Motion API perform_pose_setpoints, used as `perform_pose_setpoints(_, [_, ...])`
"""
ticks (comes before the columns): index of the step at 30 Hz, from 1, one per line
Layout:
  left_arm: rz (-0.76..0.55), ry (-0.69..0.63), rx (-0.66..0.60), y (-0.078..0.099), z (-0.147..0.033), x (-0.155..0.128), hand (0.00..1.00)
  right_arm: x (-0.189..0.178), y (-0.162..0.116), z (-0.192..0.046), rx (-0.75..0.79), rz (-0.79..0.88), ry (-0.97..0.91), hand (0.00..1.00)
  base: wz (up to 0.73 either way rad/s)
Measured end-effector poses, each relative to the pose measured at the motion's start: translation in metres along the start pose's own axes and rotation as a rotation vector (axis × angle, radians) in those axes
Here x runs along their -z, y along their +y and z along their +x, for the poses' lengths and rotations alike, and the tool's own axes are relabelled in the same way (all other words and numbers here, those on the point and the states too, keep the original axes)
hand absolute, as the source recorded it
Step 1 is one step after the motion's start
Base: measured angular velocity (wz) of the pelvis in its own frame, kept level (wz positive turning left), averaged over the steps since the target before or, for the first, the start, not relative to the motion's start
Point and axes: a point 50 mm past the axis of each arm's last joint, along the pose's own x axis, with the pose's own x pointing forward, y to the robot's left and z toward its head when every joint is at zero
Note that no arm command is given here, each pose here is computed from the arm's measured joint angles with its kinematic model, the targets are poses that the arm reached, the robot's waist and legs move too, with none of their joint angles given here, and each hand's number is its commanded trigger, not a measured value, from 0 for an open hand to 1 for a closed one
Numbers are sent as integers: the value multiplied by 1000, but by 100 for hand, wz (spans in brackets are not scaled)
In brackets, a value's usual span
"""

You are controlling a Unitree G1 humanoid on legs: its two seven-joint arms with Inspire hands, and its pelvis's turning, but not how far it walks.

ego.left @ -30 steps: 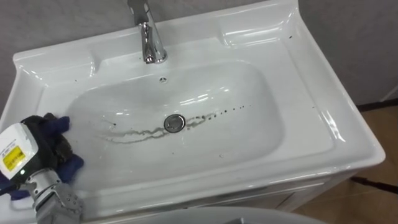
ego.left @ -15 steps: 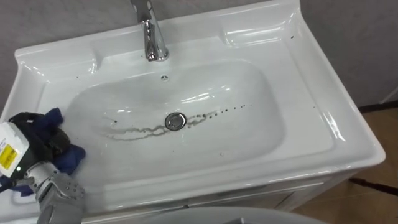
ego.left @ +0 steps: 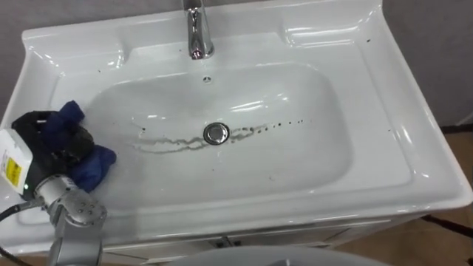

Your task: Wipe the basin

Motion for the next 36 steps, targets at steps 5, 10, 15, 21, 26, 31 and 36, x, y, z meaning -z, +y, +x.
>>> perform_pose_setpoints(5, [-25,-60,115,-18,-8,-16,100,-3,3,0,-11,6,-24,0,-10])
perform_pose_setpoints(10, [-111,-164,117,-16,-7,-44,100,-2,7,1,-27,23,-35,0,-12])
perform_pose_setpoints(15, [-152,-222,108,-15,-7,-57,100,3,8,2,-16,23,-20,0,-9])
perform_pose_setpoints(21, [-57,-300,101,-17,-10,-62,100,3,6,2,2,17,-18,0,-1])
perform_pose_setpoints(26, [69,-392,77,-17,-12,-66,100,6,7,2,-1,21,-10,0,-1])
perform_pose_setpoints(31, [152,-419,99,-21,-15,-65,100,14,10,2,-31,24,12,0,-2])
perform_pose_setpoints(36, [224,-387,181,-34,-19,-52,100,16,10,2,-42,25,23,0,-2])
